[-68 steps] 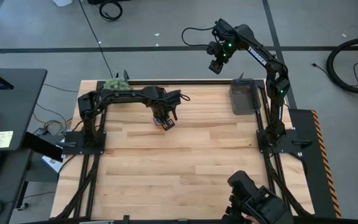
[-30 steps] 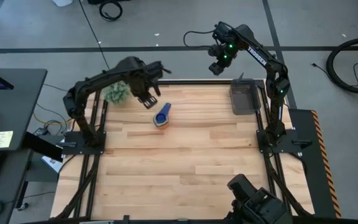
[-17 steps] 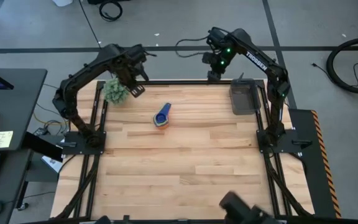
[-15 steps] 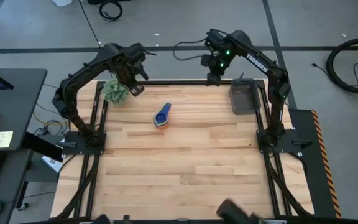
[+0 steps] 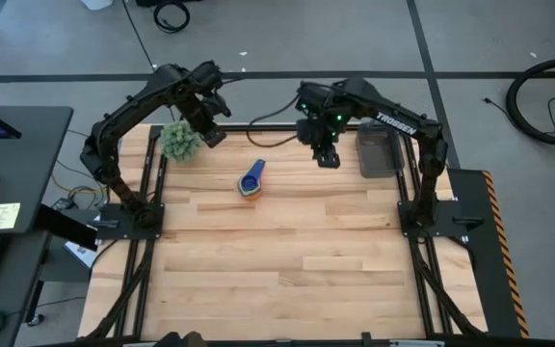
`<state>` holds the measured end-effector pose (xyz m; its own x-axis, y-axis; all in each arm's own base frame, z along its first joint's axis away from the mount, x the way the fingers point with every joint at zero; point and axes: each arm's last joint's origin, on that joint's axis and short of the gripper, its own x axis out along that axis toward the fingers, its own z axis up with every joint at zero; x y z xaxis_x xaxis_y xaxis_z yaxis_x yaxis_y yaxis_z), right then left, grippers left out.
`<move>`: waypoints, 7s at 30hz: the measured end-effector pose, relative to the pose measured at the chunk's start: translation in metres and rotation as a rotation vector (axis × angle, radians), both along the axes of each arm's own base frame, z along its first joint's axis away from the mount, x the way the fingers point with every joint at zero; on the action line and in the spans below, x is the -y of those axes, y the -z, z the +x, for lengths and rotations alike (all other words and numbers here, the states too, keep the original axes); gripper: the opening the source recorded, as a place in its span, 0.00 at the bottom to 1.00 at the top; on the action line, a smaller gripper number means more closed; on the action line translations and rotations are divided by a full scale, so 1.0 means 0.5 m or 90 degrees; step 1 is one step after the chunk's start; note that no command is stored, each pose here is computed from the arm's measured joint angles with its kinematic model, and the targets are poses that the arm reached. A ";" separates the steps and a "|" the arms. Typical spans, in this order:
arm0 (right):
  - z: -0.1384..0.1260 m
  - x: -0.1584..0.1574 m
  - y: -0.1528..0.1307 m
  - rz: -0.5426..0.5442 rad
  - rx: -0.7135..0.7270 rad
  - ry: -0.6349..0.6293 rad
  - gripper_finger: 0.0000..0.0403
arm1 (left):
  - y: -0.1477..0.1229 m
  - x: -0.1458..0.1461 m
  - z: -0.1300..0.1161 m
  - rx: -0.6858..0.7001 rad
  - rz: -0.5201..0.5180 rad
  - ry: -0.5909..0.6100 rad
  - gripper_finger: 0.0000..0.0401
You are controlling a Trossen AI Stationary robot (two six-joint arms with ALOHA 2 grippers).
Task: Nest measuring cups in basket
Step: Put the nested measuring cups into the black bin
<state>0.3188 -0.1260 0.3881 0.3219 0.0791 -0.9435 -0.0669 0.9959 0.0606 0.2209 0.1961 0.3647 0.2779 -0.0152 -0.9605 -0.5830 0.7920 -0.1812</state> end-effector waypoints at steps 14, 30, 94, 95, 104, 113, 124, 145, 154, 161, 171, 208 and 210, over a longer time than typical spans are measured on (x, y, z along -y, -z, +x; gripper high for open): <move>0.008 -0.022 0.000 -0.012 -0.005 -0.017 0.41 | 0.001 -0.037 -0.046 -0.006 -0.034 -0.079 0.23; 0.014 -0.019 -0.002 0.015 0.008 0.082 0.41 | 0.001 -0.025 -0.029 0.002 -0.033 -0.074 0.23; 0.112 0.013 0.001 -0.023 0.230 0.109 0.41 | 0.003 0.020 0.003 -0.033 -0.072 -0.126 0.23; 0.112 0.013 0.001 -0.017 0.230 0.120 0.41 | 0.003 0.020 0.002 -0.039 -0.063 -0.128 0.23; 0.114 0.014 -0.001 -0.010 0.238 0.127 0.41 | 0.004 0.020 0.002 -0.060 -0.053 -0.200 0.23; 0.134 0.021 -0.021 -0.035 0.334 0.121 0.41 | 0.071 0.036 0.009 -0.134 -0.100 -0.199 0.23; 0.164 0.032 -0.070 -0.083 0.518 0.109 0.41 | 0.138 0.050 0.047 -0.085 -0.129 -0.180 0.23; 0.179 0.037 -0.146 -0.147 0.769 0.085 0.41 | 0.138 0.056 0.063 -0.078 -0.082 -0.210 0.23; 0.179 0.037 -0.146 -0.146 0.768 0.085 0.41 | 0.138 0.059 0.066 -0.084 -0.081 -0.273 0.25; 0.179 0.037 -0.146 -0.146 0.768 0.086 0.41 | 0.137 0.080 0.079 -0.092 -0.052 -0.250 0.49; 0.179 0.037 -0.146 -0.146 0.768 0.085 0.41 | 0.137 0.090 0.091 -0.078 -0.045 -0.234 0.63; 0.141 0.056 -0.057 -0.034 0.460 0.178 0.41 | 0.253 0.103 0.116 -0.025 -0.178 -0.207 0.63; 0.141 0.056 -0.057 -0.034 0.460 0.178 0.41 | 0.264 0.100 0.120 -0.003 -0.170 -0.204 0.63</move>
